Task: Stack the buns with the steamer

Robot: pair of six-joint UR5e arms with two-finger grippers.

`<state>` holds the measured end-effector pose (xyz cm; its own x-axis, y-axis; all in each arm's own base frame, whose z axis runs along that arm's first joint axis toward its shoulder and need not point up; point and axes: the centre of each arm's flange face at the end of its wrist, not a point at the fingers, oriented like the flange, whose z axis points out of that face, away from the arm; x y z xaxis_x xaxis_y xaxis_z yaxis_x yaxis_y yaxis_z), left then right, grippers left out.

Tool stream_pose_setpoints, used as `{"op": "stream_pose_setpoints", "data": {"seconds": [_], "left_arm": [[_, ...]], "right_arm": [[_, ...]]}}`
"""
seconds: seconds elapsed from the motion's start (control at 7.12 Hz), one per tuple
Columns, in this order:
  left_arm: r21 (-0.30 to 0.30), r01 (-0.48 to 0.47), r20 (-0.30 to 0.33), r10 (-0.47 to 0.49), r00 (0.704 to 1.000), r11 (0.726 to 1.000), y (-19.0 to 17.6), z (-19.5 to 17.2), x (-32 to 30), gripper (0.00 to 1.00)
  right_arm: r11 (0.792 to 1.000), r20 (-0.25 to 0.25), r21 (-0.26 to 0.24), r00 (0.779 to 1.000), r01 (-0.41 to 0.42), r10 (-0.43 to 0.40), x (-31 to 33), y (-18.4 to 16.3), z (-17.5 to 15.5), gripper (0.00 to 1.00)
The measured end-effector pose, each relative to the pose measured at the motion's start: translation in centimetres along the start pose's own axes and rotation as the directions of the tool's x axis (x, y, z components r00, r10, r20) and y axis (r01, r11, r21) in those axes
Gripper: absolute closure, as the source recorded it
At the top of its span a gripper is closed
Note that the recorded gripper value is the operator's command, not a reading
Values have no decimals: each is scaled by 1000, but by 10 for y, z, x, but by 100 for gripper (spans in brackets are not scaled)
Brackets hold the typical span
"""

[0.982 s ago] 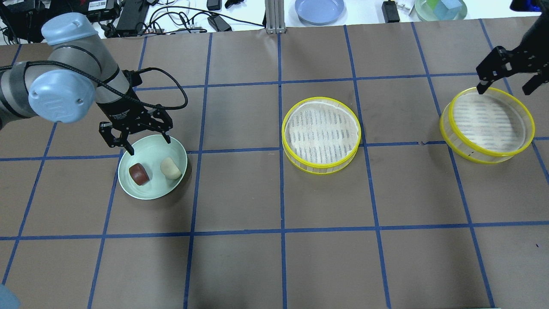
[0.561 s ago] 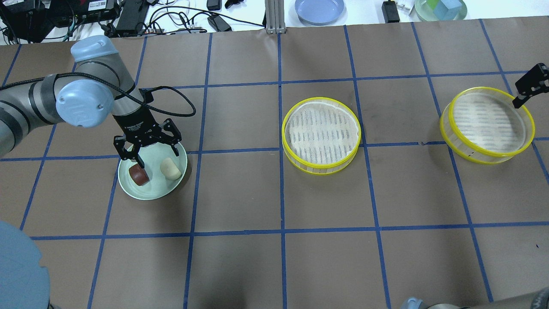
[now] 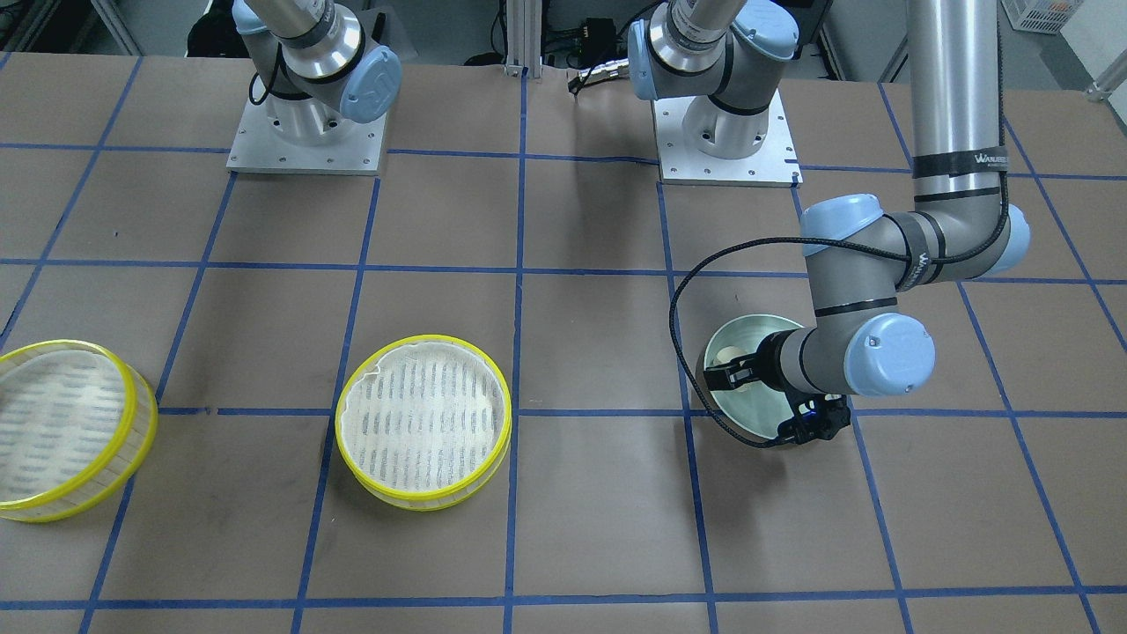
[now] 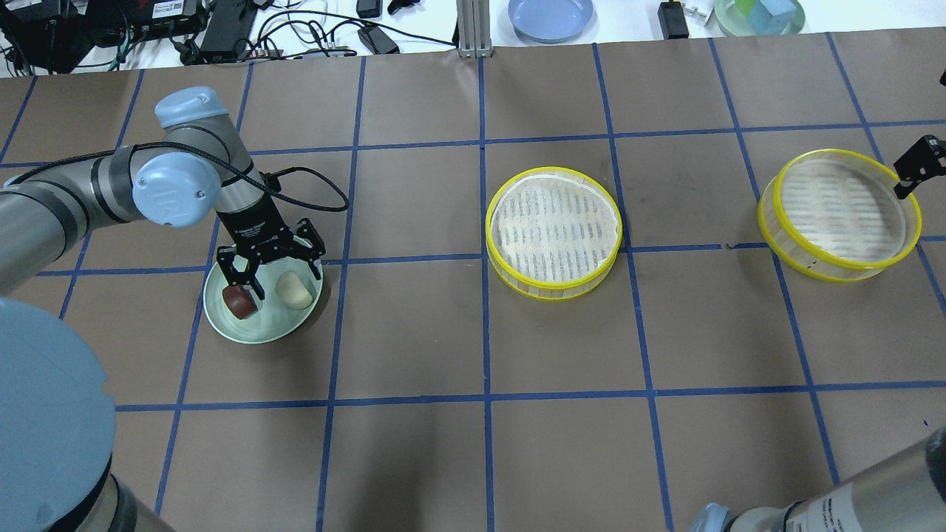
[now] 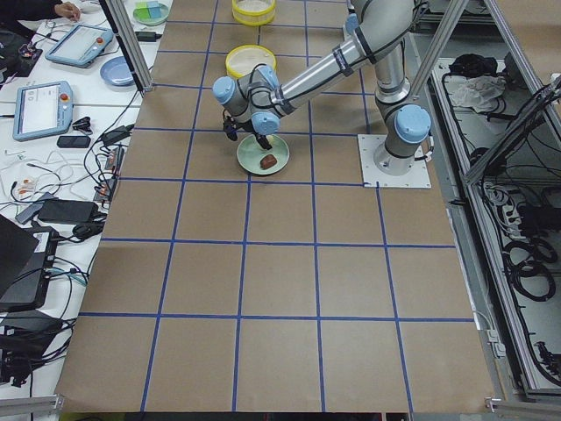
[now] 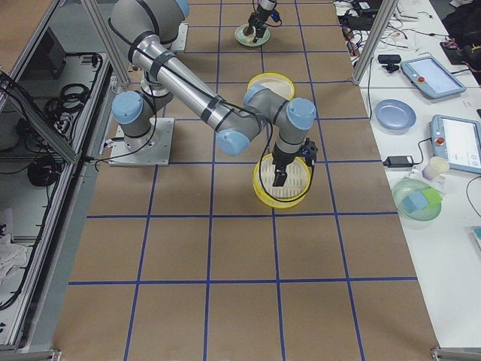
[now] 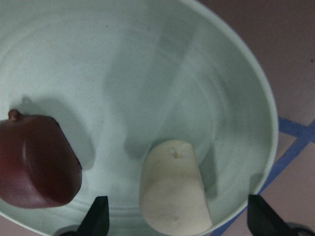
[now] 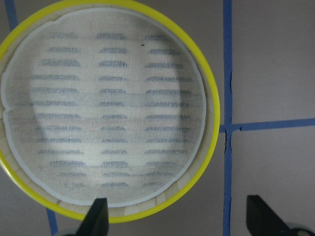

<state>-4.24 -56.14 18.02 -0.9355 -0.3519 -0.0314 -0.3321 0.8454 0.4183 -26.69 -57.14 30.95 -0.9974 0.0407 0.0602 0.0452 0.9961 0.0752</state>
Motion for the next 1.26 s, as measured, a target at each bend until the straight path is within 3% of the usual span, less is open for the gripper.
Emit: {"op": "stream_pose_setpoints", "data": {"seconds": [0.14, 0.28, 0.56, 0.84, 1.12, 1.26], "left_arm": [[-4, -3, 3, 3, 1000, 1000, -1, 2, 0, 82], [-5, -7, 7, 7, 1000, 1000, -2, 3, 0, 100], [1, -6, 8, 6, 1000, 1000, -3, -1, -1, 100], [66, 10, -12, -9, 1000, 998, 3, -33, 2, 100], [162, 63, -150, -39, 988, 985, 28, -95, 38, 100], [204, 43, -214, 2, 977, 978, 44, -119, 71, 100]], "right_arm": [[1000, -5, 16, 1000, 8, -8, 7, -8, 16, 0], [999, -13, 32, 1000, 10, -9, 14, -15, 31, 3], [999, -21, 48, 1000, 0, 1, 26, -23, 55, 11], [998, -17, 60, 1000, 8, -7, 30, -29, 71, 12], [996, 21, 81, 999, 48, -50, 26, -32, 79, 18], [993, 28, 87, 997, 74, -77, 25, -33, 82, 21]]}}
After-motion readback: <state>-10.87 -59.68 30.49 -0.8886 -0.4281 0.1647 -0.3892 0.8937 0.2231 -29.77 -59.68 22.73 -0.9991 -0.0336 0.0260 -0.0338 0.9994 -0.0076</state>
